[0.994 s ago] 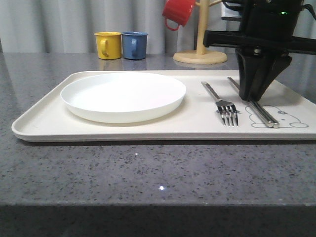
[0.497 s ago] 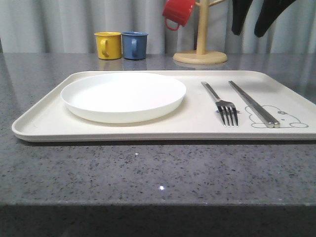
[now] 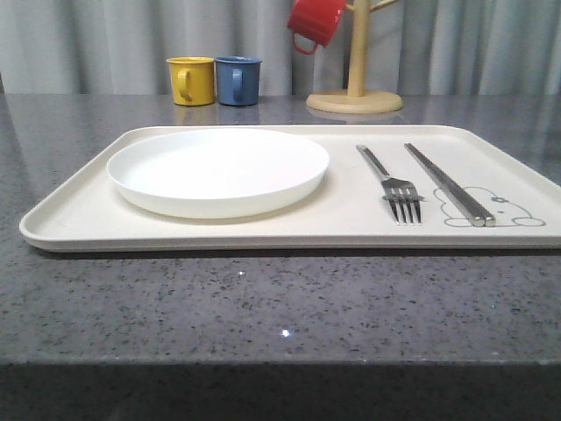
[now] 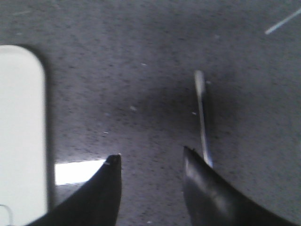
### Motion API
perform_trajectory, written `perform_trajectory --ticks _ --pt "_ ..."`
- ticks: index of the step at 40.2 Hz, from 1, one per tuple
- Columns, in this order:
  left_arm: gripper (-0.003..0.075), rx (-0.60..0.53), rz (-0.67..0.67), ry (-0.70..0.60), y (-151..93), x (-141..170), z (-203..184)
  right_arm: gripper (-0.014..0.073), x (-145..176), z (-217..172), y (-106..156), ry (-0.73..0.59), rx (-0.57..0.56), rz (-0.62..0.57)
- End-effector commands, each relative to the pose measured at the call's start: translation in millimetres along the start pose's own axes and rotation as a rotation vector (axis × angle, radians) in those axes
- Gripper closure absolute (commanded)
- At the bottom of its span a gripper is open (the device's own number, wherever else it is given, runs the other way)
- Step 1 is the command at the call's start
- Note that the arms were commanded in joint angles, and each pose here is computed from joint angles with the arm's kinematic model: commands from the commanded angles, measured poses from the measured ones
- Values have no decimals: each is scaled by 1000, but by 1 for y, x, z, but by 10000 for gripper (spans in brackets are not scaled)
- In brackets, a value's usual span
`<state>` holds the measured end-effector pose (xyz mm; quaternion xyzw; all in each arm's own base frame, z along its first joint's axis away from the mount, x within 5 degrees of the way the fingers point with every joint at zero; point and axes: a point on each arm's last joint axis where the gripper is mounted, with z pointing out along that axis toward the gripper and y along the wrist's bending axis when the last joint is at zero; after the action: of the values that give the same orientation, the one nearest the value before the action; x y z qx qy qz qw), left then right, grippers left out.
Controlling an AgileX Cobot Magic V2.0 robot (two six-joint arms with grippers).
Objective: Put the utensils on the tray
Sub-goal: 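Move the right gripper back and grasp the steel spoon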
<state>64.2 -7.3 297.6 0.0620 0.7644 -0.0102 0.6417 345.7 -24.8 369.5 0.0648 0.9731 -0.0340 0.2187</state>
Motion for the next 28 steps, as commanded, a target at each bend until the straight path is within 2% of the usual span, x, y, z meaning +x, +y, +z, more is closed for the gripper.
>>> perform_trajectory --ticks 1,12,28 --pt "738 -6 -7 -102 1 -15 -2 253 12 -15 -24 58 48 13" --pt "738 -6 -7 -102 1 -15 -2 253 16 24 -53 180 74 31" --pt "738 -6 -7 -102 1 -15 -2 255 12 80 -55 306 59 6"
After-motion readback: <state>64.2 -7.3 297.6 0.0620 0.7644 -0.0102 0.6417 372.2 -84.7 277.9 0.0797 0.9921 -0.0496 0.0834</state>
